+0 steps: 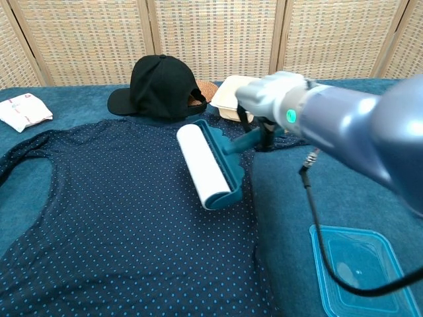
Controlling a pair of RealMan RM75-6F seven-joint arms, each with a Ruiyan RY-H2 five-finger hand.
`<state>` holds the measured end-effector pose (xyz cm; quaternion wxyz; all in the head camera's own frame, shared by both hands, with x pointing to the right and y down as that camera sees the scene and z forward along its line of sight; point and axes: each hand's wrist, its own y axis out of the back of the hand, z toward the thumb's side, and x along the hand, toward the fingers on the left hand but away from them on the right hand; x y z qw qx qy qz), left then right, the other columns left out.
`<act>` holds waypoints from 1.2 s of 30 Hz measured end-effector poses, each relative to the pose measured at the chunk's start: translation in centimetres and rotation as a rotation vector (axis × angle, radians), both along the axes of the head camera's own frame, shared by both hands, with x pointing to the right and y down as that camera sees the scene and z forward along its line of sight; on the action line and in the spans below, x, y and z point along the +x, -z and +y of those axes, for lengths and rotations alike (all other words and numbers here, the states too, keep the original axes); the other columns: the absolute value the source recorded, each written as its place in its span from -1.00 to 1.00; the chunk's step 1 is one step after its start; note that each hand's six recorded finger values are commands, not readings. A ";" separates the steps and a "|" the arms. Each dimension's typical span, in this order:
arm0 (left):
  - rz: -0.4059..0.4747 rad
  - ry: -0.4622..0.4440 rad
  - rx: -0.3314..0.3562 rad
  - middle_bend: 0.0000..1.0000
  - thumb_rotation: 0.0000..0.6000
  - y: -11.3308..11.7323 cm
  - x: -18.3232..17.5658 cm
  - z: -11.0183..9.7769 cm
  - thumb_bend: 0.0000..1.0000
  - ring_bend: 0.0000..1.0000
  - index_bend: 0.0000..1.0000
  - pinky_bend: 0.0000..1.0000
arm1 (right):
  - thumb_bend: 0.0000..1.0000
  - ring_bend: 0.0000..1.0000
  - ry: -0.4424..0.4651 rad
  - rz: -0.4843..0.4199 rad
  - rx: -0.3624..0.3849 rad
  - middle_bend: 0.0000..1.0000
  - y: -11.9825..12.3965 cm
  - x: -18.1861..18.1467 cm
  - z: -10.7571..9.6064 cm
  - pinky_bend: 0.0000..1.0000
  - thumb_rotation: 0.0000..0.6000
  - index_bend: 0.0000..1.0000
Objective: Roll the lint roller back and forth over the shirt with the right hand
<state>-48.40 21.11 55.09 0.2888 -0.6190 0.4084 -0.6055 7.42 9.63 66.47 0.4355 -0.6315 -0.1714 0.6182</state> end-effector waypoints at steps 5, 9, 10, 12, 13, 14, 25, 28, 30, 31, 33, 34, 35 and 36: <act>0.009 0.010 -0.016 -1.00 1.00 -0.3 -0.4 -0.2 -1.00 -1.00 -1.00 -1.00 | 0.71 1.00 0.038 0.029 -0.004 1.00 0.6 -3.8 0.6 1.00 1.00 0.47; 0.014 0.018 -0.019 -1.00 1.00 -0.4 -0.6 -0.4 -1.00 -1.00 -1.00 -1.00 | 0.72 1.00 0.066 0.044 0.002 1.00 0.6 -6.2 1.1 1.00 1.00 0.47; 0.015 0.021 -0.020 -1.00 1.00 -0.4 -0.7 -0.4 -1.00 -1.00 -1.00 -1.00 | 0.72 1.00 0.073 0.050 0.004 1.00 0.5 -6.7 1.3 1.00 1.00 0.47; 0.017 0.024 -0.021 -1.00 1.00 -0.4 -0.8 -0.5 -1.00 -1.00 -1.00 -1.00 | 0.72 1.00 0.080 0.059 0.001 1.00 0.2 -7.3 1.6 1.00 1.00 0.47; 0.018 0.025 -0.022 -1.00 1.00 -0.4 -0.9 -0.5 -1.00 -1.00 -1.00 -1.00 | 0.72 1.00 0.081 0.065 -0.003 1.00 0.0 -7.6 1.9 1.00 1.00 0.47; 0.018 0.026 -0.023 -1.00 1.00 -0.4 -0.9 -0.5 -1.00 -1.00 -1.00 -1.00 | 0.72 1.00 0.082 0.069 -0.006 1.00 -0.2 -7.8 2.0 1.00 1.00 0.47; 0.013 0.025 -0.030 -1.00 1.00 -0.7 -0.9 -0.4 -1.00 -1.00 -1.00 -1.00 | 0.71 1.00 0.129 0.201 0.021 1.00 -2.8 -5.2 2.5 1.00 1.00 0.48; 0.009 0.022 -0.034 -1.00 1.00 -0.8 -0.9 -0.4 -1.00 -1.00 -1.00 -1.00 | 0.70 1.00 0.126 0.255 0.041 1.00 -3.4 -2.9 1.9 1.00 1.00 0.48; 0.009 0.022 -0.035 -1.00 1.00 -0.8 -0.8 -0.4 -1.00 -1.00 -1.00 -1.00 | 0.70 1.00 0.124 0.284 0.056 1.00 -3.6 -1.6 1.3 1.00 1.00 0.49; 0.008 0.021 -0.034 -1.00 1.00 -0.8 -0.8 -0.4 -1.00 -1.00 -1.00 -1.00 | 0.70 1.00 0.121 0.302 0.065 1.00 -3.7 -0.8 1.0 1.00 1.00 0.49; 0.006 0.018 -0.033 -1.00 1.00 -0.9 -0.7 -0.4 -1.00 -1.00 -1.00 -1.00 | 0.70 1.00 0.107 0.332 0.078 1.00 -3.8 0.7 0.3 1.00 1.00 0.49; 0.005 0.017 -0.033 -1.00 1.00 -0.9 -0.6 -0.4 -1.00 -1.00 -1.00 -1.00 | 0.70 1.00 0.097 0.350 0.086 1.00 -3.8 1.8 -0.2 1.00 1.00 0.49; 0.005 0.015 -0.034 -1.00 1.00 -0.9 -0.6 -0.3 -1.00 -1.00 -1.00 -1.00 | 0.70 1.00 0.089 0.364 0.091 1.00 -3.8 2.5 -0.5 1.00 1.00 0.49; 0.005 0.014 -0.035 -1.00 1.00 -0.9 -0.5 -0.3 -1.00 -1.00 -1.00 -1.00 | 0.70 1.00 0.081 0.376 0.095 1.00 -3.9 3.3 -0.8 1.00 1.00 0.49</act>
